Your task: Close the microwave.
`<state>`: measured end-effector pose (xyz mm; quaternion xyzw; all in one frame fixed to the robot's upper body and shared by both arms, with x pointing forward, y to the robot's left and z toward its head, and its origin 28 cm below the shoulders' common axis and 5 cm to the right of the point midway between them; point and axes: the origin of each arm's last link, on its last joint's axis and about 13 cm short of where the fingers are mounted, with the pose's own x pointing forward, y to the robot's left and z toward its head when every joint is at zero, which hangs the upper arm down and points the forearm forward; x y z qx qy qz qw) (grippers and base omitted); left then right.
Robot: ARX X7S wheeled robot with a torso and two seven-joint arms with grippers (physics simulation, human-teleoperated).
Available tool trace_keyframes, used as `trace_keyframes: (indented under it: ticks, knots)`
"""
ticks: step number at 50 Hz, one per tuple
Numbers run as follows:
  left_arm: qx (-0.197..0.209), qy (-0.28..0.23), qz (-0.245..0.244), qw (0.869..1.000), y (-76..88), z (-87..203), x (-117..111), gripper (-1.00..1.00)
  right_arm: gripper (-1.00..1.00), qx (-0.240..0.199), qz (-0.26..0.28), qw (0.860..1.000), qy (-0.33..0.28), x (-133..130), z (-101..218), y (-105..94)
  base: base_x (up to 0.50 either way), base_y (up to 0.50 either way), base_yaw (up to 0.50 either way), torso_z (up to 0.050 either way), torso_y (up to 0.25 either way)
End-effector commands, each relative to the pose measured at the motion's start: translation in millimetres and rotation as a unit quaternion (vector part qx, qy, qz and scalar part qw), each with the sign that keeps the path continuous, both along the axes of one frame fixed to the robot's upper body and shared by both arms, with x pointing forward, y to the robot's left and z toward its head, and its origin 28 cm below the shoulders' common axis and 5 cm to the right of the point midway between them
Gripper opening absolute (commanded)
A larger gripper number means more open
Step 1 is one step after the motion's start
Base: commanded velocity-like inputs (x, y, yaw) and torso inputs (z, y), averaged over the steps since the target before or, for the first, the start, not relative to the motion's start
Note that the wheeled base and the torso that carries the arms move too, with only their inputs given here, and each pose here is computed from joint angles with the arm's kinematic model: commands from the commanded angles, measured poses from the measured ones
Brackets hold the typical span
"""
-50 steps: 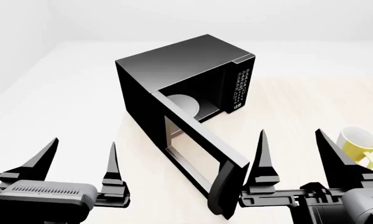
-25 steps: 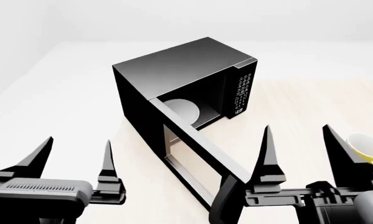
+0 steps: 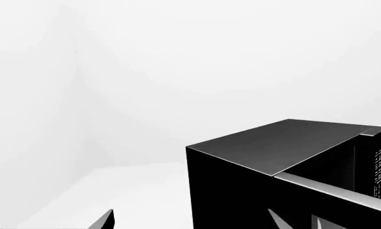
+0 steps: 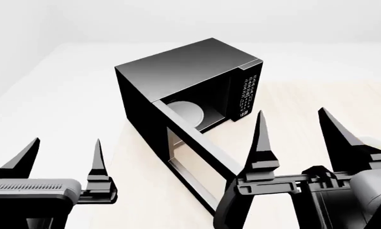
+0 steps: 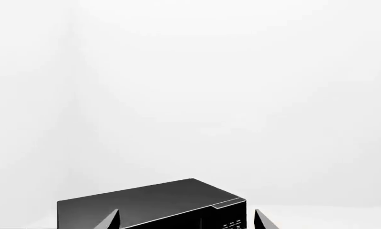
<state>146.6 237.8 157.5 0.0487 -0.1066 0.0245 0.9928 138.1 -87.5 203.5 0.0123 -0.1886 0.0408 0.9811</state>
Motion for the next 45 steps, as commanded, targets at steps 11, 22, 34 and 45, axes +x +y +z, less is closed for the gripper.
trace_keyframes:
  ticks: [11, 22, 34, 45]
  knots:
    - [0.001, -0.006, 0.029, 1.0, 10.5, 2, 0, 1.0, 1.0, -0.002, 0.086, 0.996, 0.011, 12, 13, 29.4, 0.0, 0.0, 0.0, 0.0, 0.0]
    - [-0.001, -0.001, 0.037, 0.999, 13.6, 2, -1, 1.0, 1.0, 0.005, 0.14, 0.99, 0.012, 11, 22, 50.5, 0.0, 0.0, 0.0, 0.0, 0.0]
    - [-0.007, -0.003, 0.052, 0.999, 19.4, 4, -2, 1.0, 1.0, 0.01, 0.192, 0.981, 0.032, 14, 27, 62.3, 0.0, 0.0, 0.0, 0.0, 0.0]
    - [-0.008, -0.003, 0.061, 0.998, 21.8, 5, -3, 1.0, 1.0, -0.005, 0.221, 0.974, 0.045, 11, 21, 73.5, 0.0, 0.0, 0.0, 0.0, 0.0]
